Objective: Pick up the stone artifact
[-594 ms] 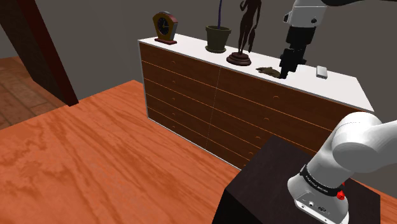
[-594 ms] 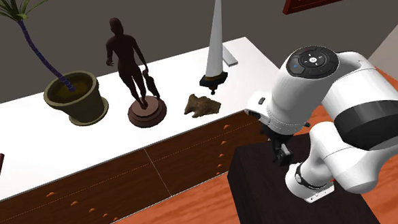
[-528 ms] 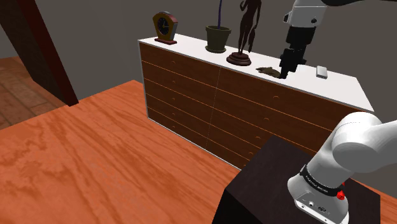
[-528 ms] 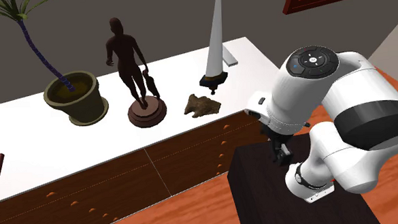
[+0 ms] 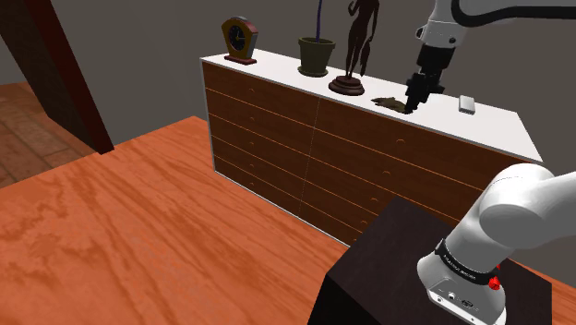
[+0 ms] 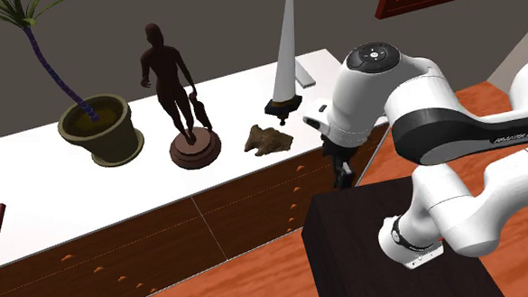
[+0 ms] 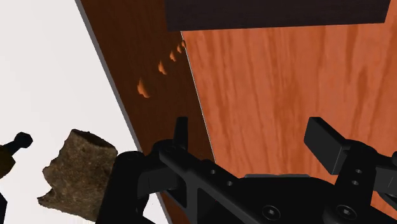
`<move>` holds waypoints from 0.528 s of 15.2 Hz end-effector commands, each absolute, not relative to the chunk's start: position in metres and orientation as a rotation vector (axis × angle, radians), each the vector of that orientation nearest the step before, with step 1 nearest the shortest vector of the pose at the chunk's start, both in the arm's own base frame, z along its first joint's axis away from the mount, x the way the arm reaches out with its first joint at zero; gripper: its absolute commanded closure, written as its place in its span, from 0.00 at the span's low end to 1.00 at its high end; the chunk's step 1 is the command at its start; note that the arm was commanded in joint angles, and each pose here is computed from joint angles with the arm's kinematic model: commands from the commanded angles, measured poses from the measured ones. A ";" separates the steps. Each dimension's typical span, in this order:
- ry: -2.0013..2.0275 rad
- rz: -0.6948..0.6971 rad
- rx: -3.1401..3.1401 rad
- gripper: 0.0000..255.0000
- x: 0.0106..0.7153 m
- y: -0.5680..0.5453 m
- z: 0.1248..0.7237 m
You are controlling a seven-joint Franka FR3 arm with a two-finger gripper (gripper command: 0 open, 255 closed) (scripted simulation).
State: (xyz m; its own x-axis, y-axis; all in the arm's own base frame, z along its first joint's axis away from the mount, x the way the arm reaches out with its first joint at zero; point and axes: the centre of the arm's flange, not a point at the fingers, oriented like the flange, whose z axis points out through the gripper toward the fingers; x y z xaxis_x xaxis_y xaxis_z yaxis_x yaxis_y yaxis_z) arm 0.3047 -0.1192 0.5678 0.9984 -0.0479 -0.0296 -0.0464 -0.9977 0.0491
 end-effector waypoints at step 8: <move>-0.135 0.101 3.084 0.00 0.325 -0.226 0.536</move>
State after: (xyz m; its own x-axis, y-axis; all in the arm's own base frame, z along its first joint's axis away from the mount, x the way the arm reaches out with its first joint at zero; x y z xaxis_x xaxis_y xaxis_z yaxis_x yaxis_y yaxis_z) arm 0.3196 -0.2122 0.5398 0.9952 -0.0809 0.0550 -0.0836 -0.9953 0.0482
